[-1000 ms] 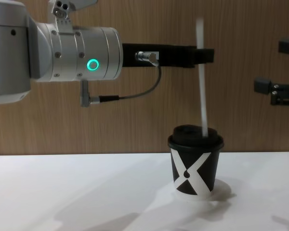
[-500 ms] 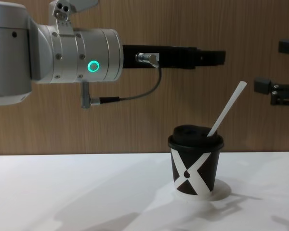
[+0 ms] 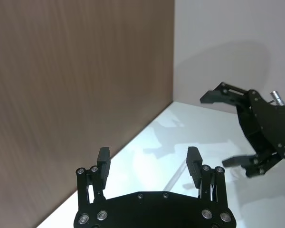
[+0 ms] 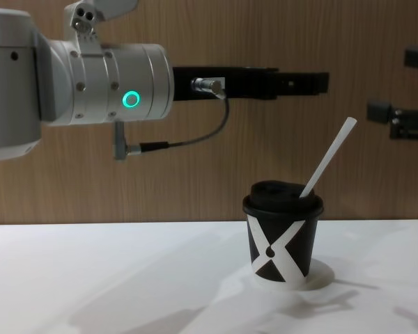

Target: Pick up the straw with one hand, pass it to the other hand, and insert it into the cup.

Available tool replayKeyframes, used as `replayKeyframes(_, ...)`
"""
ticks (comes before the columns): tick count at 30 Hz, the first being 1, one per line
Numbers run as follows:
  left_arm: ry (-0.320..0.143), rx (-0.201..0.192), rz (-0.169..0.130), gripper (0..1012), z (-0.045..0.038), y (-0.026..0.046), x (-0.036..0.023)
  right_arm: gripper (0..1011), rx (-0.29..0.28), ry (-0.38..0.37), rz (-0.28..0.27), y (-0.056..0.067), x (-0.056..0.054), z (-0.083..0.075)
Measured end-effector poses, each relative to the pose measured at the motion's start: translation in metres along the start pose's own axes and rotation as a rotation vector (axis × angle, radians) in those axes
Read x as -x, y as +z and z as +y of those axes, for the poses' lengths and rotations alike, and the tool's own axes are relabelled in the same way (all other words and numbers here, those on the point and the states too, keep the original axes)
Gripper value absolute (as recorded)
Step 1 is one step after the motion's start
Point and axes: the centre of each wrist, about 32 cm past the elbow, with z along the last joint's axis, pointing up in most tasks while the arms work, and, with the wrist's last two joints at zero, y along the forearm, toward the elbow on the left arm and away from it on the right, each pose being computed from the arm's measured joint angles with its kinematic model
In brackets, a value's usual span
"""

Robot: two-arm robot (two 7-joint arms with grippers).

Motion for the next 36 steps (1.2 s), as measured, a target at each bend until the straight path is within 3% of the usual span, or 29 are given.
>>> replayKeyframes(12,0.127,0.087,-0.038,1003,0.0152,-0.0134,0.0076,1001,-0.033,-0.138,0.050,0.012,-0.009,0.017)
replayKeyframes(17,0.198,0.145,-0.063,1003,0.0209,-0.0225,0.0115,1001,-0.048,-0.211,0.090,0.019,-0.012,0.026)
replayKeyframes(21,0.233,0.179,-0.078,1003,0.0222,-0.0272,0.0139,1001,-0.050,-0.252,0.121,0.023,-0.013,0.030)
replayKeyframes(26,0.261,0.210,-0.090,1003,0.0212,-0.0322,0.0166,1001,-0.056,-0.327,0.200,0.033,-0.014,0.039)
replayKeyframes(36,0.290,0.255,-0.117,1003,0.0141,-0.0385,0.0198,1001,-0.046,-0.372,0.316,0.046,-0.013,0.044)
